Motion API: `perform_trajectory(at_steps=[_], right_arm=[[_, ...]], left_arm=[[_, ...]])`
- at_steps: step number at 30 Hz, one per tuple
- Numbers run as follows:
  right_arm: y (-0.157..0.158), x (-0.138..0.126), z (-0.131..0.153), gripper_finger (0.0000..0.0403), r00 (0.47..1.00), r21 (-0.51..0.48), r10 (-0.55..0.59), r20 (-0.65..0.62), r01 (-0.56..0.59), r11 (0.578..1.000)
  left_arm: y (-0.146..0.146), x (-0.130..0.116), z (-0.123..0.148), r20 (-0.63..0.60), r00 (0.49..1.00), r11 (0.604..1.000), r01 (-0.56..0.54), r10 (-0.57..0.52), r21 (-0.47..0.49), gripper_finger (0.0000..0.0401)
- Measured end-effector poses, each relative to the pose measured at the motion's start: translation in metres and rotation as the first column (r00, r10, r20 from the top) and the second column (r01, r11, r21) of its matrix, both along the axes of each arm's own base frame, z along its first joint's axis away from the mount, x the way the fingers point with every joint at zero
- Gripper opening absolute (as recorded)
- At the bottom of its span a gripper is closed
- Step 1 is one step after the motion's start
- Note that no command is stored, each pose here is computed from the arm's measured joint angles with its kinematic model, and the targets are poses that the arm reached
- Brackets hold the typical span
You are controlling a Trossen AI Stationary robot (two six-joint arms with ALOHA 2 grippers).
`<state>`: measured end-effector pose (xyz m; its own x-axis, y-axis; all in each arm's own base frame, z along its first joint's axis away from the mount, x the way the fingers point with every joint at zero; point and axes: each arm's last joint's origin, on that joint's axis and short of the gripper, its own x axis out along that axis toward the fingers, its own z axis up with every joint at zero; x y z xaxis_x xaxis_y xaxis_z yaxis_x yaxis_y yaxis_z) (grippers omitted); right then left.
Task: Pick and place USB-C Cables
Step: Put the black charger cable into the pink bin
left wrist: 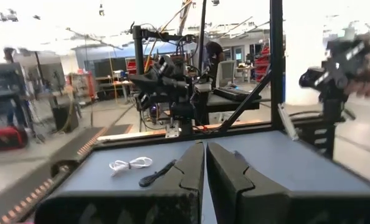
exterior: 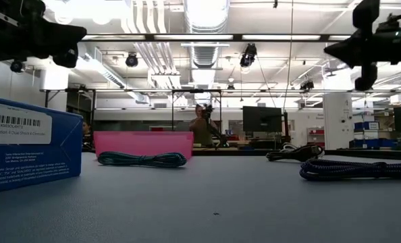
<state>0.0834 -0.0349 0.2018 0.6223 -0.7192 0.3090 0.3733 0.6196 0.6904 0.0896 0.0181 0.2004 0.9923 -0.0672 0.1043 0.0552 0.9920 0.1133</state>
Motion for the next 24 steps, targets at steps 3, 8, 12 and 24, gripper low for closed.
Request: perform_trajectory(at_steps=[3,8,12,24], right_arm=[[0.0,-0.004,0.006,0.0009,0.997,-0.007,-0.041,0.07,0.041,0.999],[0.0,-0.006,0.009,0.0009,0.99,0.015,-0.059,0.124,0.058,0.998],[0.0,-0.005,0.018,0.0009,0.99,0.016,-0.053,0.128,0.052,0.999],[-0.001,0.004,0.086,0.0009,0.997,-0.153,-0.076,-0.015,0.073,0.985]], left_arm=[[0.0,0.0,0.004,0.045,0.999,0.999,-0.008,0.006,0.044,0.0003],[-0.002,-0.007,0.027,0.274,0.962,1.0,0.018,-0.016,-0.003,0.0003],[-0.006,-0.018,0.047,0.482,0.875,0.998,0.017,-0.046,0.064,0.0003],[-0.012,-0.037,0.066,0.691,0.712,0.993,0.095,-0.12,0.075,0.0003]])
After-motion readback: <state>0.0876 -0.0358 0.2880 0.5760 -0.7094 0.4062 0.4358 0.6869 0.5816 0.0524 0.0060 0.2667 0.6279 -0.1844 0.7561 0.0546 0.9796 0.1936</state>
